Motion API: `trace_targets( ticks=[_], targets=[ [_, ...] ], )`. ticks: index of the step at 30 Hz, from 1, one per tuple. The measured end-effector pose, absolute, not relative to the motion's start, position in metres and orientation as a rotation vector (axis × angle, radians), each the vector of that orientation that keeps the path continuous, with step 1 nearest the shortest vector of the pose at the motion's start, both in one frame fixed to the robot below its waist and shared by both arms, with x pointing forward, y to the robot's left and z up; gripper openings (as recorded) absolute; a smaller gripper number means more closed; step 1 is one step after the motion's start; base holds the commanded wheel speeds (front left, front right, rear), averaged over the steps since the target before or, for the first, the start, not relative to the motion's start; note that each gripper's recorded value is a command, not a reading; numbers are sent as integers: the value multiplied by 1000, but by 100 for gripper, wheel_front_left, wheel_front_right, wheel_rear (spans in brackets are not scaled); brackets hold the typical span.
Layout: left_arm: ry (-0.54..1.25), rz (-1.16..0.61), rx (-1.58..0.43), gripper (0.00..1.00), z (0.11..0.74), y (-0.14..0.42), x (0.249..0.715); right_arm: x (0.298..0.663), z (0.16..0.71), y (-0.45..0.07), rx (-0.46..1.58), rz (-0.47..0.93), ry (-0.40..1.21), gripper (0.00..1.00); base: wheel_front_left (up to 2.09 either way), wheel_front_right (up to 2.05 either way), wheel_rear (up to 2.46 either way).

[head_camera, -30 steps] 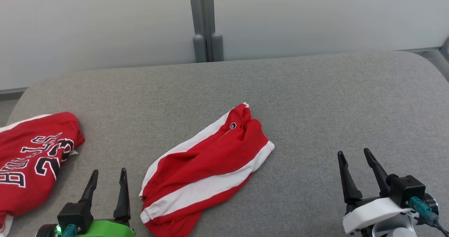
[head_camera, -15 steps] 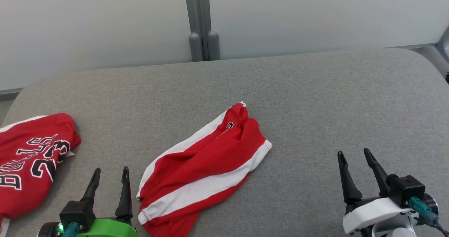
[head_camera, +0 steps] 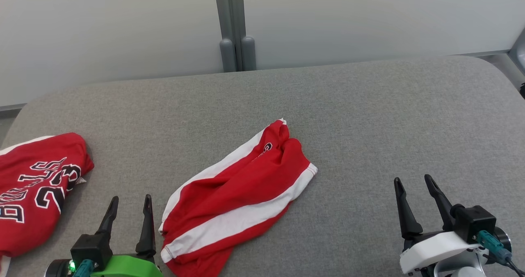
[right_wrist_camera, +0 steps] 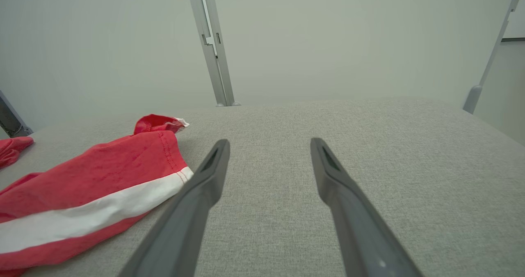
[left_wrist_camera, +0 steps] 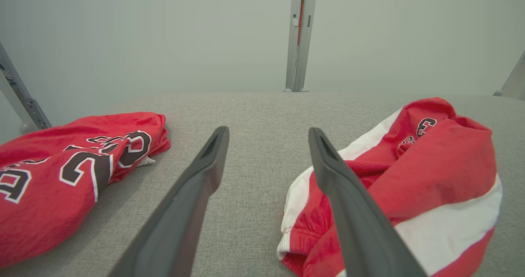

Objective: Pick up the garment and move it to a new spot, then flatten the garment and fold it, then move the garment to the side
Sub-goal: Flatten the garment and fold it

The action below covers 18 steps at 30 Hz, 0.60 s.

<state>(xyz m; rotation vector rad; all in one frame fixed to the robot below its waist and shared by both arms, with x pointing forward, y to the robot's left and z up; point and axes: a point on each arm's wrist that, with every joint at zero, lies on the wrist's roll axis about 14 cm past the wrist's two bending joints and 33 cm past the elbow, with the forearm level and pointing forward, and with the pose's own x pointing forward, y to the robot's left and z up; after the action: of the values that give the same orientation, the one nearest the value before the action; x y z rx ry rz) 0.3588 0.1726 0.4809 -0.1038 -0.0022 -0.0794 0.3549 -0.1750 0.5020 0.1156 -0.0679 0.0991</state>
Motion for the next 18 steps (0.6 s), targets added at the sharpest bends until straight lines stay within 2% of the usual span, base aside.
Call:
trace_targets(
  ticks=[11, 18],
  targets=[
    [3, -73, -104, 100, 479, 174, 359, 358, 500, -170, 118, 113, -60, 100, 0, 0, 0],
    [51, -125, -91, 100, 465, 160, 349, 376, 508, -149, 102, 190, -77, 100, 0, 0, 0]
  ],
)
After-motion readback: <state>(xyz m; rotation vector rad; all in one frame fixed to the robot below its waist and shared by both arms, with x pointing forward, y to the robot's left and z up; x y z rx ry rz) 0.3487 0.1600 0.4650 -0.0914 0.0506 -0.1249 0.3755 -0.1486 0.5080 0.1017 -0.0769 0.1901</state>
